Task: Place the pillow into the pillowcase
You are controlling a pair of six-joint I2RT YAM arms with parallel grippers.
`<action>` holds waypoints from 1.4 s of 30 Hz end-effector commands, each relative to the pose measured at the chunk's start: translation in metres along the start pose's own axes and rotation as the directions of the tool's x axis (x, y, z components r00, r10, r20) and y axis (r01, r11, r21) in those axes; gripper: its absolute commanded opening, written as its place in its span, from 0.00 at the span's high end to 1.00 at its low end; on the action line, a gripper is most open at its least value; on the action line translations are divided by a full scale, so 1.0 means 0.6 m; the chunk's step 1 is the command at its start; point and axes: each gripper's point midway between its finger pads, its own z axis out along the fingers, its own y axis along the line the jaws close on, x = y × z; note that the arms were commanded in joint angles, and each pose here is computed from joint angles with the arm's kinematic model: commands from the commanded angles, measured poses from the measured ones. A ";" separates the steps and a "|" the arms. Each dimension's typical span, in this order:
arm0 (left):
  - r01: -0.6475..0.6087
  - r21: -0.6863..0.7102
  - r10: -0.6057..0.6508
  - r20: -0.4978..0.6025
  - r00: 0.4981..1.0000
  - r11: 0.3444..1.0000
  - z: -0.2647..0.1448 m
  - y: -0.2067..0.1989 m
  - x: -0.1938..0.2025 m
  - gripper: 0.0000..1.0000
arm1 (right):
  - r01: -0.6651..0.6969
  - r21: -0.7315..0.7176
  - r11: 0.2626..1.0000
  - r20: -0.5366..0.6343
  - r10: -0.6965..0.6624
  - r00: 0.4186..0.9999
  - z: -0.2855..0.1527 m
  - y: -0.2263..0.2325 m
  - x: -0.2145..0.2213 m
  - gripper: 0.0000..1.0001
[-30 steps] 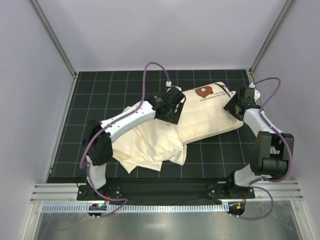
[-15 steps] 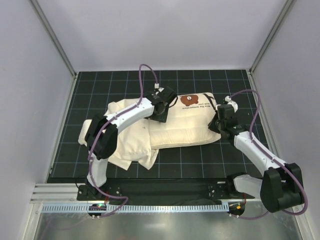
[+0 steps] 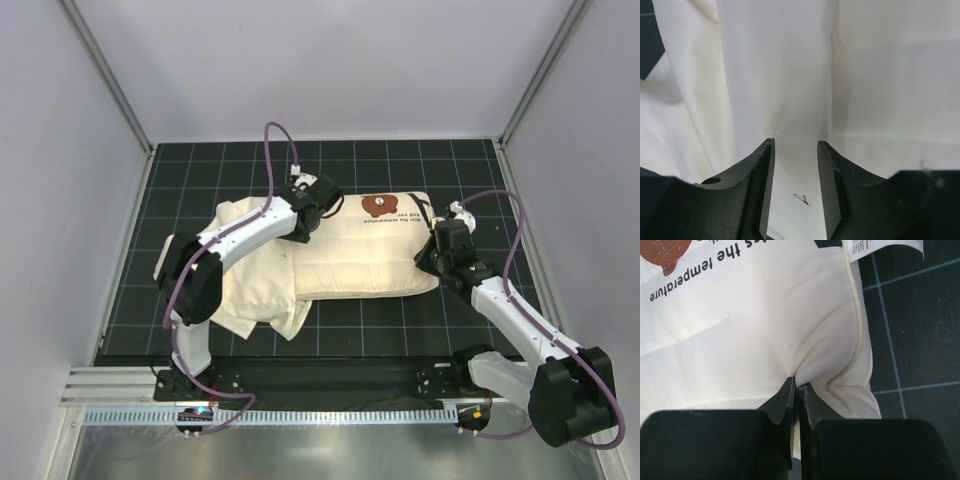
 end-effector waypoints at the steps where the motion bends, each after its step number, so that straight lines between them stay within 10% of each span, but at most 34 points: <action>1: 0.001 -0.083 -0.002 -0.009 1.000 0.997 0.006 0.031 0.004 0.59 | 0.004 -0.036 0.999 -0.010 -0.004 1.000 -0.008 0.013 0.006 0.95; 5: -0.022 -0.044 0.018 -0.089 0.996 0.999 0.029 0.010 0.032 0.52 | 0.009 -0.050 0.999 -0.004 -0.009 1.000 -0.012 0.019 0.002 0.95; 8: -0.004 0.028 0.007 -0.106 0.994 1.000 0.028 -0.012 0.038 0.29 | 0.012 -0.051 0.999 0.001 -0.012 1.000 -0.012 0.020 -0.001 0.95; 18: -0.032 0.096 0.039 -0.065 0.997 0.995 0.000 -0.060 0.028 0.24 | 0.004 -0.046 0.999 -0.013 -0.005 1.000 -0.001 0.017 0.008 0.95; 26: -0.023 -0.072 0.017 -0.078 0.997 0.997 0.042 -0.010 0.042 0.62 | 0.017 -0.041 0.999 0.001 -0.017 1.000 -0.009 0.013 0.005 0.95; 30: -0.025 -0.155 0.015 -0.067 0.998 0.988 0.038 0.029 0.033 0.98 | 0.024 -0.059 0.998 -0.010 -0.024 1.000 -0.010 0.020 0.008 0.96; 42: -0.095 0.227 0.078 0.083 0.993 0.969 -0.116 -0.125 -0.043 1.00 | 0.120 -0.378 0.918 -0.060 -0.154 0.986 -0.046 0.184 0.072 0.96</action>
